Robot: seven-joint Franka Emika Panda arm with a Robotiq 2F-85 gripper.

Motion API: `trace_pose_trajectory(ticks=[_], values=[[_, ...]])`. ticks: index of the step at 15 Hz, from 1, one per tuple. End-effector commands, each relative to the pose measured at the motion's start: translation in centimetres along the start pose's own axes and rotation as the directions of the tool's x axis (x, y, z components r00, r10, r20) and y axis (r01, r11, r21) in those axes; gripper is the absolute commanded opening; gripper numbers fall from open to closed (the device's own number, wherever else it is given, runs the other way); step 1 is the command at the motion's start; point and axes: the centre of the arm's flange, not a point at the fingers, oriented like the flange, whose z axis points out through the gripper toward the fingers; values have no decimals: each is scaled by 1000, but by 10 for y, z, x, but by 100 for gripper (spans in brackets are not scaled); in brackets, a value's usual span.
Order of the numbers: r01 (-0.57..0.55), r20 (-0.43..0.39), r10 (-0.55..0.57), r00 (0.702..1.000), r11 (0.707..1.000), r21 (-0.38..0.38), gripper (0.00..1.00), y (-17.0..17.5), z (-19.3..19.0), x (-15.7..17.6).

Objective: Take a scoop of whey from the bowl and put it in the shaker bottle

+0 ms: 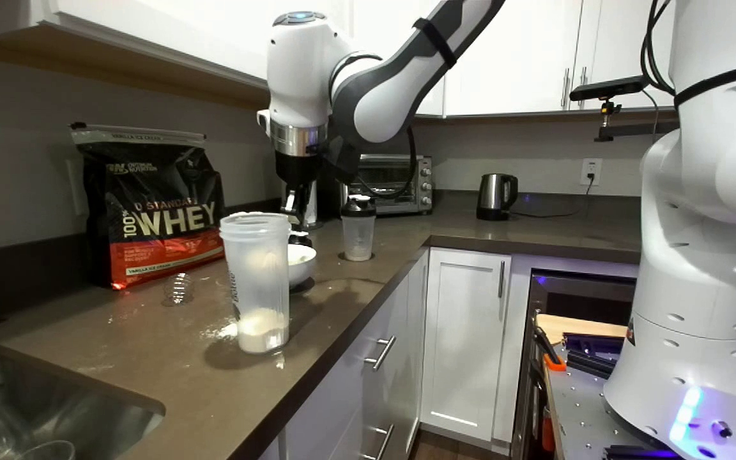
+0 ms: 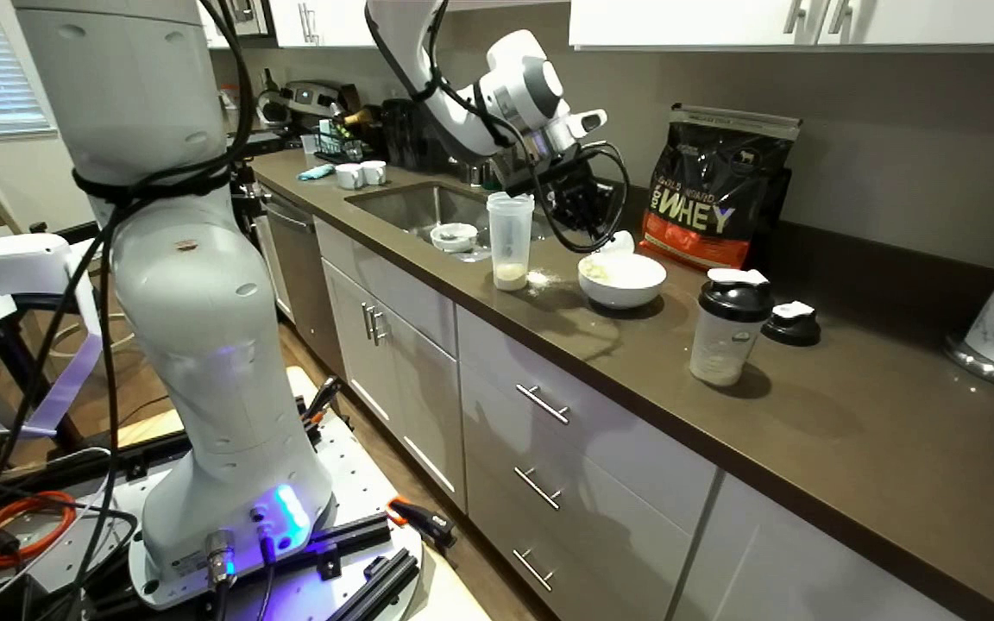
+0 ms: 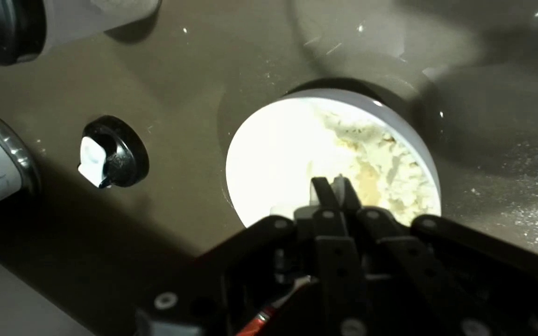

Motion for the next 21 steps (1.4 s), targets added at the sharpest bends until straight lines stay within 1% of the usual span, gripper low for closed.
trace_pose_trajectory(ticks=[1, 3, 9, 16, 21], values=[[-58, 41, 57, 998, 998, 28, 1, 3, 21, 18], [-60, 43, 57, 997, 997, 58, 1, 6, 30, 20], [-9, 54, 7, 999, 999, 43, 1, 12, 47, 25], [113, 48, -116, 992, 992, 62, 1, 31, 55, 25], [180, 51, -186, 981, 978, 107, 1, 34, 62, 24]])
